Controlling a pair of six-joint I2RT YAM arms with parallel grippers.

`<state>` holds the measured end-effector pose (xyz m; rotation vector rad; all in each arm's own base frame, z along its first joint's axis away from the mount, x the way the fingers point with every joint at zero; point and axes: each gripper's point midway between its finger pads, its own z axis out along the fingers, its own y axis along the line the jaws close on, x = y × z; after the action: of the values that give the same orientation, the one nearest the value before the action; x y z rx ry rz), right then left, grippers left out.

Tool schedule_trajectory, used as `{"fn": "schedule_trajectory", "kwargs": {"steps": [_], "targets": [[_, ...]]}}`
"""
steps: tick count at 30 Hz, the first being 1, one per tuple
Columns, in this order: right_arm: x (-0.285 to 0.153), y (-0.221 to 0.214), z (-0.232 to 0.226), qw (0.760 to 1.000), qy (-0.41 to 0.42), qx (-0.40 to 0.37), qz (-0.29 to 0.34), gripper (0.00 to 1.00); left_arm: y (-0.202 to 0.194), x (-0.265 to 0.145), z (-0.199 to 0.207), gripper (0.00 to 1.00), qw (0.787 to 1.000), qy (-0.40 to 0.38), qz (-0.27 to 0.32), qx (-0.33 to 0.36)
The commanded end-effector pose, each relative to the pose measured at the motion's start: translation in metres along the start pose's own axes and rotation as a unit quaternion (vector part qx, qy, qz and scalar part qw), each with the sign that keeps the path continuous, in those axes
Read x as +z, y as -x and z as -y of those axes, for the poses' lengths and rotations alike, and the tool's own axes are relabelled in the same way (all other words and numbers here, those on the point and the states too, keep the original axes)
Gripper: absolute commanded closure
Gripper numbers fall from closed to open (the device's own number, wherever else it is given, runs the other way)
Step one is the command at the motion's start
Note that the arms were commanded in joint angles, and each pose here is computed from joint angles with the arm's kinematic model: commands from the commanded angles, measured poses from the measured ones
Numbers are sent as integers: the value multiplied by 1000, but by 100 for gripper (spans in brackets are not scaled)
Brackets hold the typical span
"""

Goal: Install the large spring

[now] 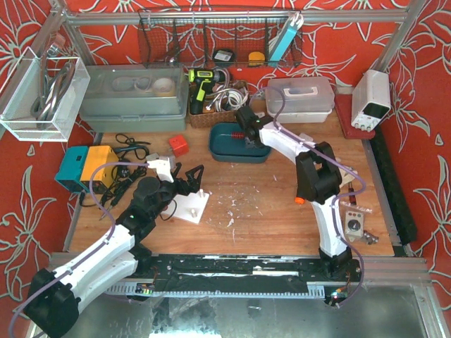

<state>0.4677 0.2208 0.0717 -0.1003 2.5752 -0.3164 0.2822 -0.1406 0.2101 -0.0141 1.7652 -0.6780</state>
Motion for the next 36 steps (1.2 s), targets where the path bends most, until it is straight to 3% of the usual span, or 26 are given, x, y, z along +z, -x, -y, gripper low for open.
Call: {"fn": "schedule_trajectory", "kwargs": {"steps": [1, 6, 14, 19, 24, 30, 33, 36], "targets": [[-32, 19, 8, 999, 20, 9, 39, 91, 1, -2, -3, 0, 1000, 10, 9, -4], [-46, 17, 0, 996, 70, -15, 57, 91, 1, -2, -13, 0, 999, 37, 10, -22], [-96, 16, -17, 974, 160, -80, 140, 92, -7, 6, -18, 0, 998, 48, -4, -49], [-131, 2, -23, 954, 194, -131, 190, 93, -8, 12, -9, 7, 996, 36, -27, -72], [-171, -24, -38, 918, 237, -188, 255, 95, 1, 7, 18, 16, 992, -15, -53, -114], [-224, -61, -58, 859, 305, -234, 338, 96, 12, -5, 46, 27, 985, -66, -87, -132], [-240, -78, -67, 834, 335, -245, 363, 97, 14, -7, 59, 28, 982, -85, -116, -121], [-251, -97, -75, 808, 359, -266, 383, 98, 16, -7, 72, 21, 977, -106, -144, -118]]}}
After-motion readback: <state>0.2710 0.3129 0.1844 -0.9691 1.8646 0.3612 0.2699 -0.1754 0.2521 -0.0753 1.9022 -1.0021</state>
